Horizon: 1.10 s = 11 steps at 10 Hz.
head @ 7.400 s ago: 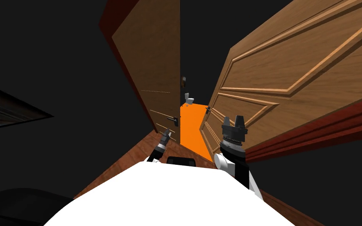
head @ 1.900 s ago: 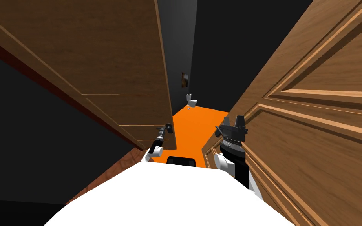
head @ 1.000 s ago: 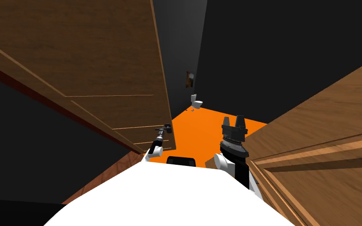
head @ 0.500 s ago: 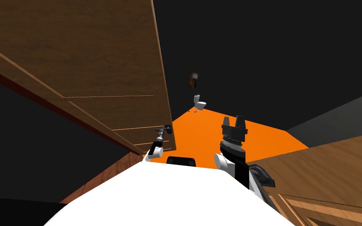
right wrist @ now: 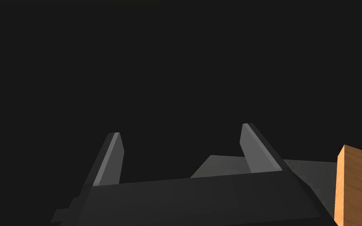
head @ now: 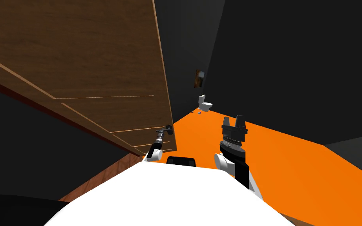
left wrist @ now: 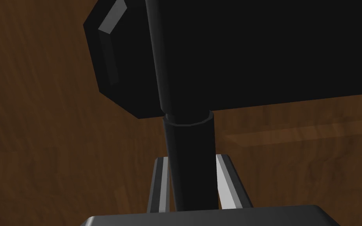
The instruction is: Push the door open
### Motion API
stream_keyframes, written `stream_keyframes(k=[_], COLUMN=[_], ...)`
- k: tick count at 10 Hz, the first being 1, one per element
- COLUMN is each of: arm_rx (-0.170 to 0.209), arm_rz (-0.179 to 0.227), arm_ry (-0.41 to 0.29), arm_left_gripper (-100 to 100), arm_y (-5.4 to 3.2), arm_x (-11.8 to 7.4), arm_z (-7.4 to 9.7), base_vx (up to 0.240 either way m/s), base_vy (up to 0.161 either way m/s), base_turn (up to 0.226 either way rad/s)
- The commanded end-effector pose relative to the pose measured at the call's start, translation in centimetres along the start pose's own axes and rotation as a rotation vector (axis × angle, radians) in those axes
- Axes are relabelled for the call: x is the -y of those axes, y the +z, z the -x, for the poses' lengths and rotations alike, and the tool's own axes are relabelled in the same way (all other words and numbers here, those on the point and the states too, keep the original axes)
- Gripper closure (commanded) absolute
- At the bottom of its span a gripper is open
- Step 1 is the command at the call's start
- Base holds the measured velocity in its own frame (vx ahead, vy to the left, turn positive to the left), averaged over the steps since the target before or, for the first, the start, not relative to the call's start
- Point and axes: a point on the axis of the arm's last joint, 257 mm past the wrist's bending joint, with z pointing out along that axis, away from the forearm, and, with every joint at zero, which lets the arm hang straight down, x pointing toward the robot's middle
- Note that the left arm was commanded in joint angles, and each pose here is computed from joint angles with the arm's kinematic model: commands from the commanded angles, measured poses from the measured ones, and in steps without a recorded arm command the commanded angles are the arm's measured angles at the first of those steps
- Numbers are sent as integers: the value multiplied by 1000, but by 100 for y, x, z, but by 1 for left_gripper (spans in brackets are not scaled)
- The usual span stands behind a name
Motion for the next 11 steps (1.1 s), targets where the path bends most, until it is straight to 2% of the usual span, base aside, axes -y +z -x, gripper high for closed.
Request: stream_keyframes(k=[1, 4, 8, 9, 10, 11], arm_rx=[12, 14, 26, 28, 41, 44], arm_rz=[-6, -5, -5, 1, -3, -3], arm_ry=[8, -13, -49, -42, -13, -9], arm_left_gripper=[100, 100, 100, 100, 100, 100], arm_y=[-67, -185, -276, -270, -257, -255], arm_x=[32, 36, 52, 20, 27, 26], arm_z=[62, -33, -142, -94, 87, 118], base_vx=[181, 195, 167, 46, 143, 192], base_vy=[-31, -52, -95, -33, -42, -64], base_turn=[158, 204, 159, 46, 73, 108])
